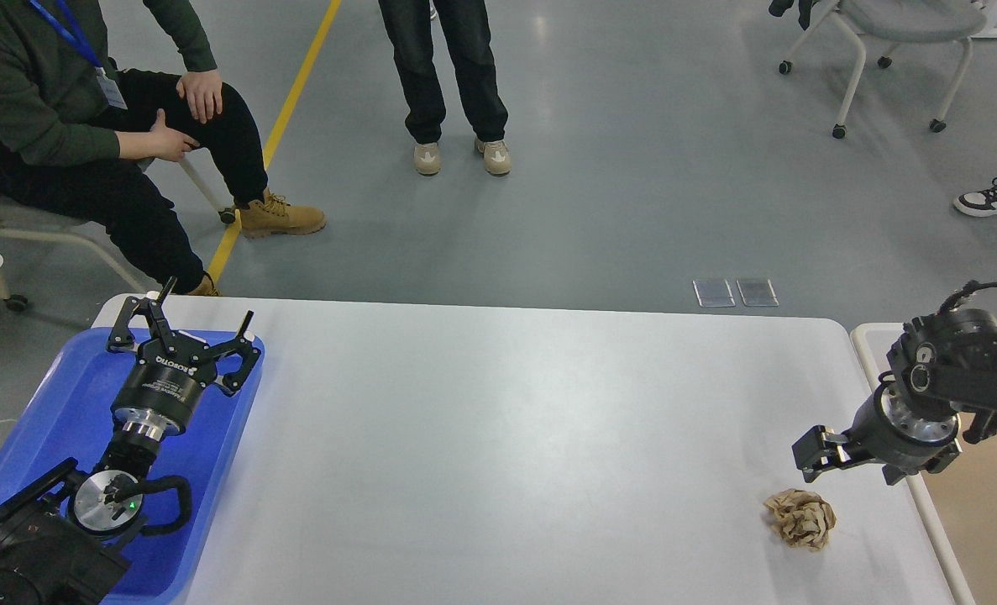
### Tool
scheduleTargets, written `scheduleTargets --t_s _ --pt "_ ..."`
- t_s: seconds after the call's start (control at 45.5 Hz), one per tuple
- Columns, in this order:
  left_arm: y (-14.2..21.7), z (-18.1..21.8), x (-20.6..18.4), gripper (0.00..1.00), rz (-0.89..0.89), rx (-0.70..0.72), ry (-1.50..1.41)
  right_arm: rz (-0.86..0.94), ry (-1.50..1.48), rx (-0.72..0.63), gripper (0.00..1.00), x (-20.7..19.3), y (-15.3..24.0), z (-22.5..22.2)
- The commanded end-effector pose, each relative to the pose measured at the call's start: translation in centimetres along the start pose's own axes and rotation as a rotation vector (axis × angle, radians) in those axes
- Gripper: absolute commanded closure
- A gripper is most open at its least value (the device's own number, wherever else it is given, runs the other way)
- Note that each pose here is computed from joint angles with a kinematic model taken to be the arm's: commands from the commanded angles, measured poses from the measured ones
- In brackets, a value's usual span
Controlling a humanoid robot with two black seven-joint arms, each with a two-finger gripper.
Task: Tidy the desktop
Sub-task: 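Lower the right gripper onto the paper ball and close it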
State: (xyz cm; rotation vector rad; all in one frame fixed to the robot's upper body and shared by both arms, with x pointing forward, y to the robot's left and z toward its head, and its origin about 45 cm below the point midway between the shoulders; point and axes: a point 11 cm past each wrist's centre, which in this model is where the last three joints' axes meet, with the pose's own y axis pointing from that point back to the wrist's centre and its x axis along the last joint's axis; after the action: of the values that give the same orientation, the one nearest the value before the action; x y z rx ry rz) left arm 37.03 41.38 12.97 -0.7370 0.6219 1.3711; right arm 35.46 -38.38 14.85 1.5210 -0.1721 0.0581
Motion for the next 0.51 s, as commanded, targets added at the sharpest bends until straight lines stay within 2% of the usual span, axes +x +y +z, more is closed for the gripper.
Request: scheduleTargets --t_s 0.0,0.484 --pt "-0.1 0.0 0.0 0.01 -0.001 -0.001 0.0 -0.015 -0.015 0.006 0.0 -1.0 -1.4 0.1" --pt "-0.1 0.0 0.0 0.01 -0.001 -0.001 0.0 -0.013 -0.003 0.044 0.0 -2.0 -3.3 -2.0"
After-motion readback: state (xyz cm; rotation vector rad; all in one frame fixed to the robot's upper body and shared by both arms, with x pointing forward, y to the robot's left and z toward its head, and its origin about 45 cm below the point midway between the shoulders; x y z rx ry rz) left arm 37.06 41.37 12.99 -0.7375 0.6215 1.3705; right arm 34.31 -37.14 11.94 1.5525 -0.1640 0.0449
